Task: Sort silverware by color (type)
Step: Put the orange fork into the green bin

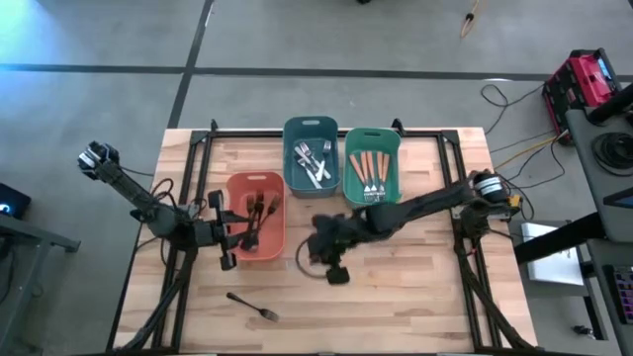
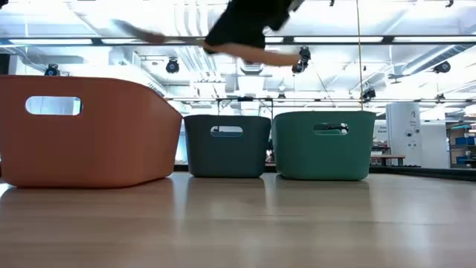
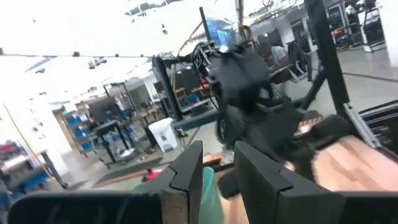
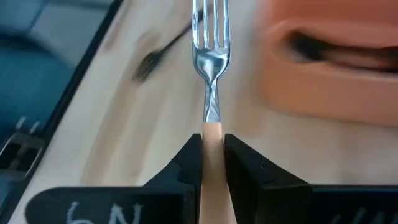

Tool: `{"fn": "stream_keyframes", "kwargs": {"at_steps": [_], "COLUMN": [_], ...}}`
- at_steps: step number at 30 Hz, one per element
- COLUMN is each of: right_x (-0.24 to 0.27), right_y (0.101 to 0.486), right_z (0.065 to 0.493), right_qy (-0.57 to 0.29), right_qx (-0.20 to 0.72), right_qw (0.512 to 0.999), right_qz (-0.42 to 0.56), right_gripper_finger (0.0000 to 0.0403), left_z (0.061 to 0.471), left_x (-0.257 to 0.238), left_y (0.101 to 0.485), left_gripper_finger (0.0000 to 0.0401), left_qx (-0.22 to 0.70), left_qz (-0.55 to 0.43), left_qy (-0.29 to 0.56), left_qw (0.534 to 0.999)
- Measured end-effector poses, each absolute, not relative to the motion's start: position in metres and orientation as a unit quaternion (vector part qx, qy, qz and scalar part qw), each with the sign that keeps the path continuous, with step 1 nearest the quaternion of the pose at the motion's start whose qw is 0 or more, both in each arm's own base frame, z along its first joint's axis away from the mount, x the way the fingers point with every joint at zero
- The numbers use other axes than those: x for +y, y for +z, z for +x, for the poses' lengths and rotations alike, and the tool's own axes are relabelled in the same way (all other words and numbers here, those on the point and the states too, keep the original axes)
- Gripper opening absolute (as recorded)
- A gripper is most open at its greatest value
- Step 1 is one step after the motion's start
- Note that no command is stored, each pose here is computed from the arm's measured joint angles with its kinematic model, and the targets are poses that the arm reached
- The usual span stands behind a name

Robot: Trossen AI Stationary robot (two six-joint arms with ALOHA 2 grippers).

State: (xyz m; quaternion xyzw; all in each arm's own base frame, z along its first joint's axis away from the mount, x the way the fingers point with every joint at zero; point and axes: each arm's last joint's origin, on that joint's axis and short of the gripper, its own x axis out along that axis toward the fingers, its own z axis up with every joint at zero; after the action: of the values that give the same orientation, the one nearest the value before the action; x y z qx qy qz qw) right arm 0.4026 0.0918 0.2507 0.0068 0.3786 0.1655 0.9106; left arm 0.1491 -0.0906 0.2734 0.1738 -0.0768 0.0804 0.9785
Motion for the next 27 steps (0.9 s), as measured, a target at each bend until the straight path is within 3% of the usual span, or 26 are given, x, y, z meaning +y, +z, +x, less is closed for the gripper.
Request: {"fn": "stream_keyframes", "kwargs": {"at_steps": [12,21,27], "right_x": [0.0,-0.083,-0.119], "right_y": [0.338,0.337,0.322], "right_z": [0.362,0.331,0.32], "right_qy": [-0.081,-0.302,-0.37], "right_qx": [0.278,0.299,0.311], "right_qw": [0.954,0.883,0.841], "right_qz": [0.08,0.196,0.245], "right_gripper_finger": [0.0037,0.0037,0.0037], "left_z": [0.147,0.146,0.145], "left_x": [-0.084,-0.081,-0.08], "left_y": [0.286,0.277,0.271], "left_gripper_finger": [0.0076,0.0076,0.0076], "left_qx": [-0.058,-0.01,-0.002], "left_qz": [0.243,0.278,0.295], "left_qy": [0.153,0.174,0.144], "left_qw": [0.956,0.945,0.945]}}
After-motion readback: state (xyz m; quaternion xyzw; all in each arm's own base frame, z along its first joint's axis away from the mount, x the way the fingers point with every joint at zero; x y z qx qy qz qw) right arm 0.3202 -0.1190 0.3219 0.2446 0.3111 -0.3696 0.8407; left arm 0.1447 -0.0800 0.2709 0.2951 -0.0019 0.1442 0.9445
